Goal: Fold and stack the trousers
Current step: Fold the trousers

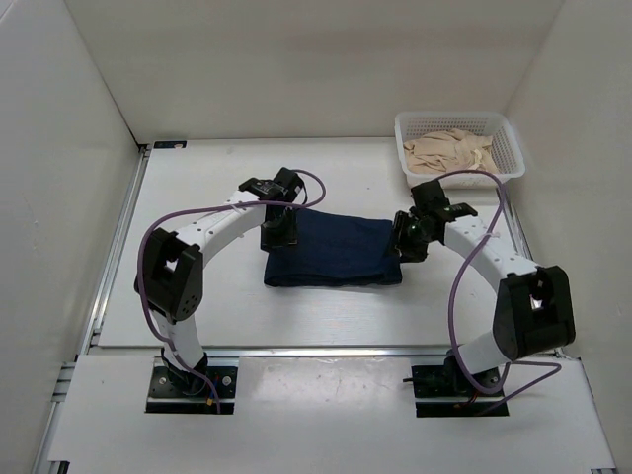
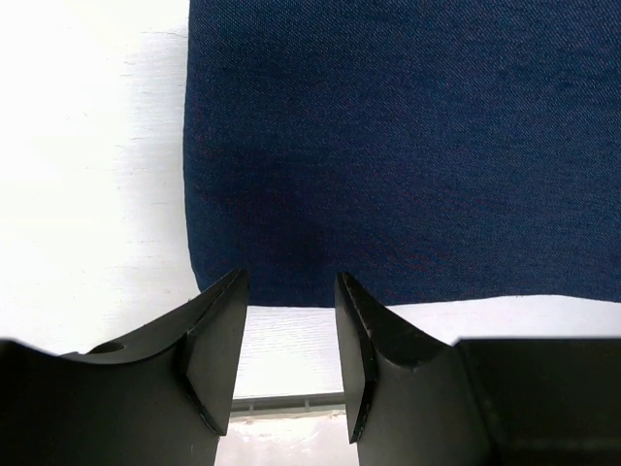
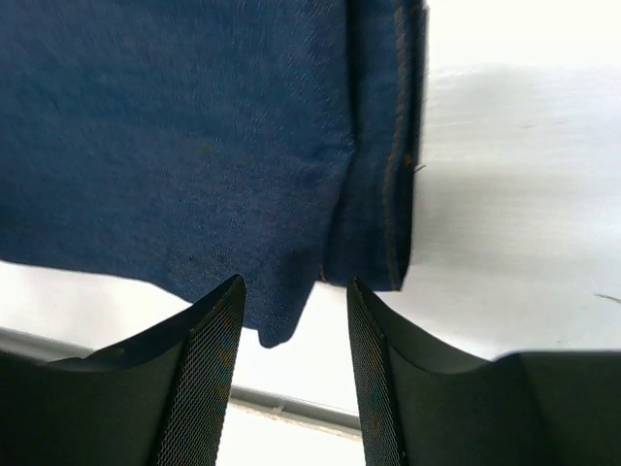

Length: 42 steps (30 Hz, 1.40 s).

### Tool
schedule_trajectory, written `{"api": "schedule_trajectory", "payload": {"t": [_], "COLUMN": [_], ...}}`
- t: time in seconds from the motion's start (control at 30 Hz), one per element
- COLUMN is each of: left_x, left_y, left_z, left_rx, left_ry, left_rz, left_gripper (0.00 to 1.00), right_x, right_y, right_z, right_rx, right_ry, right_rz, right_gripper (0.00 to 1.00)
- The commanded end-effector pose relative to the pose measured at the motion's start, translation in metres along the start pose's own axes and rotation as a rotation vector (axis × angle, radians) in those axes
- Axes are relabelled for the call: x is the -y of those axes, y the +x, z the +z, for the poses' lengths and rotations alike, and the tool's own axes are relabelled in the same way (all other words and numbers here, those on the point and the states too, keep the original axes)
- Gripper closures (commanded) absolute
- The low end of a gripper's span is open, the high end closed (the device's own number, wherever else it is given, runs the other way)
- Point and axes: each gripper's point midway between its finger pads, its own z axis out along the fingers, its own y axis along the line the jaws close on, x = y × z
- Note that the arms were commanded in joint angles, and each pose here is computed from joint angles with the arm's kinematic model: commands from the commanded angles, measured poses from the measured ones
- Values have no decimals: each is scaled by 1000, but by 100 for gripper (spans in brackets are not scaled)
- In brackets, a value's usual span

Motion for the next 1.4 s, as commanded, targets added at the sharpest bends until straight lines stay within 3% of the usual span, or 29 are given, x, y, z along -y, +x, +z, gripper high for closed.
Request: {"api": "schedule_trajectory", "payload": {"t": [0.0, 0.17, 0.27, 0.3, 0.33, 0.37, 0.6, 0.73, 0.83, 0.9, 1.0, 1.1, 1.37], "left_x": [1, -3, -8, -11, -11, -14, 2, 20, 42, 58, 78, 90, 86], "left_y": [-18, -24, -28, -30, -31, -35, -42, -38, -33, -24, -1, 18, 32], "left_z": [-20, -31, -37, -37, -40, -42, -63, -57, -33, -7, 28, 47, 62], "left_rx": [87, 111, 125, 126, 134, 143, 151, 110, 54, -19, -118, -170, -177], "left_ry": [12, 9, 4, 0, 5, 5, 91, 152, 196, 245, 263, 257, 215], "left_rz": [-15, -28, -39, -50, -50, -52, -14, 30, 81, 102, 140, 187, 167], "left_gripper": [48, 48, 48, 48, 48, 48, 48, 48, 48, 54, 59, 61, 61], "right_x": [-9, -11, -19, -23, -26, -30, -46, -26, 1, 23, 68, 97, 116], "right_y": [15, 17, 12, 11, 7, 3, -49, -54, -49, -41, -41, -47, -41], "right_z": [11, 29, 28, 27, 24, 18, -59, -74, -59, -40, -25, -9, 23], "right_rx": [-76, -116, -109, -104, -98, -84, 165, 206, 186, 166, 204, 215, 120], "right_ry": [-39, -35, -44, -51, -55, -64, -21, 91, 182, 268, 439, 497, 579], "right_rz": [-10, -12, -15, -25, -27, -30, -108, -138, -123, -109, 8, 90, 79], "right_gripper": [49, 49, 69, 89, 98, 100, 100, 100, 100, 100, 100, 100, 100]}}
